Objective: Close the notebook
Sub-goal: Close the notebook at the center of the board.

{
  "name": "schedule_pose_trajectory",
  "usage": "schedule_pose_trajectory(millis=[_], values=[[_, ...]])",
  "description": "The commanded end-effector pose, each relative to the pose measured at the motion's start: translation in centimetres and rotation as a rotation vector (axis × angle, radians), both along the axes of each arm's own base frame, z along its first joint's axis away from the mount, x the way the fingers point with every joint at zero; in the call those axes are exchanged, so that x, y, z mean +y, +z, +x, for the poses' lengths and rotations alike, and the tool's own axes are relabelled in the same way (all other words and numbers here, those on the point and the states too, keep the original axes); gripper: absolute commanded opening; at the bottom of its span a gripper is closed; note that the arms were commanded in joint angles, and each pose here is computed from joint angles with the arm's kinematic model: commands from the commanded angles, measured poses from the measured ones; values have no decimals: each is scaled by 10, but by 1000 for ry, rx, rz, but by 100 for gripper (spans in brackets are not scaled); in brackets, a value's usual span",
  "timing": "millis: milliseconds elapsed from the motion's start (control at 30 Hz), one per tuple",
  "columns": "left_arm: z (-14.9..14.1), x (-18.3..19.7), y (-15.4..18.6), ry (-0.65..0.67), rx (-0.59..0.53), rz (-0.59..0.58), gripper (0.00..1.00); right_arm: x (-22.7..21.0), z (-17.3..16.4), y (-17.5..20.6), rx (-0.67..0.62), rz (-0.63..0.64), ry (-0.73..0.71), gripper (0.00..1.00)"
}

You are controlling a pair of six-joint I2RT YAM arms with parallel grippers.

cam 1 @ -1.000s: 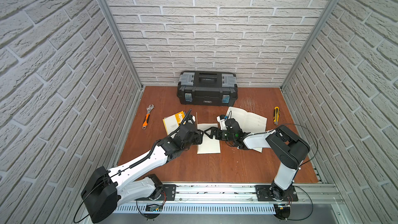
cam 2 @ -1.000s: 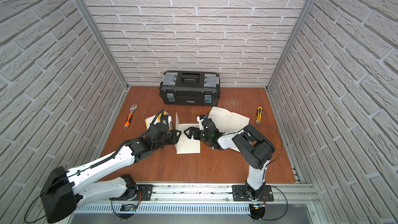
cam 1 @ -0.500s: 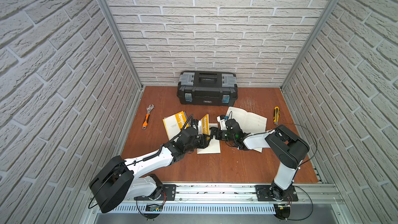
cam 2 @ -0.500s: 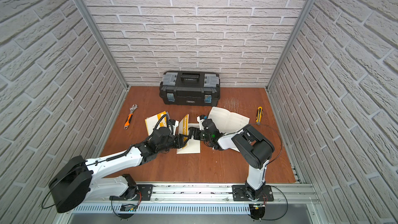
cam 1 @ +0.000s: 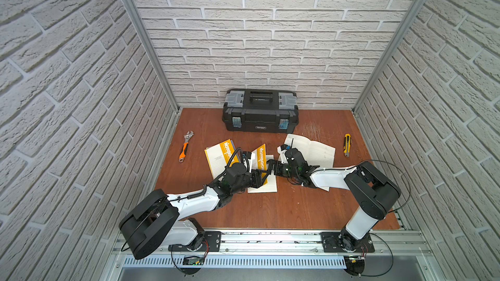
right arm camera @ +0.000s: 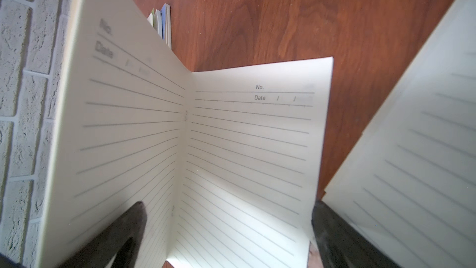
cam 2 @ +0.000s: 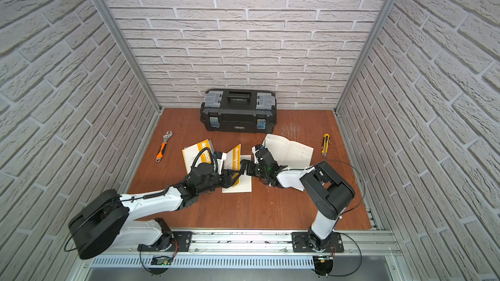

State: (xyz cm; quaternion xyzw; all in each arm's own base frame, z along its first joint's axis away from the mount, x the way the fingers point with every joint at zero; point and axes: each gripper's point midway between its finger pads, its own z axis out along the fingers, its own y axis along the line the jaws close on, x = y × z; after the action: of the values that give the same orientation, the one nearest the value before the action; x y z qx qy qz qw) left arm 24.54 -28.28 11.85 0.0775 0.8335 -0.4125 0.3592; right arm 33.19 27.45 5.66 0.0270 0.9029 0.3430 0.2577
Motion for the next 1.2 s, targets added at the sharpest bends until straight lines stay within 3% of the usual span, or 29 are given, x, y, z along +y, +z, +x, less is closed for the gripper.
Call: schedule_pose_trajectory(millis=[0, 700, 1033, 1167], values=[[0, 16, -28, 34, 30, 102, 47, 12, 17, 69, -146, 62, 35, 100], [7, -6, -51, -10, 66, 81, 45, -38, 20, 146, -368, -191, -30, 100], [9, -12, -63, -14, 94, 94, 45, -12, 22, 129, -294, -37, 5, 100], [12, -6, -67, 13, 108, 93, 45, -9, 23, 124, -280, -31, 7, 100]])
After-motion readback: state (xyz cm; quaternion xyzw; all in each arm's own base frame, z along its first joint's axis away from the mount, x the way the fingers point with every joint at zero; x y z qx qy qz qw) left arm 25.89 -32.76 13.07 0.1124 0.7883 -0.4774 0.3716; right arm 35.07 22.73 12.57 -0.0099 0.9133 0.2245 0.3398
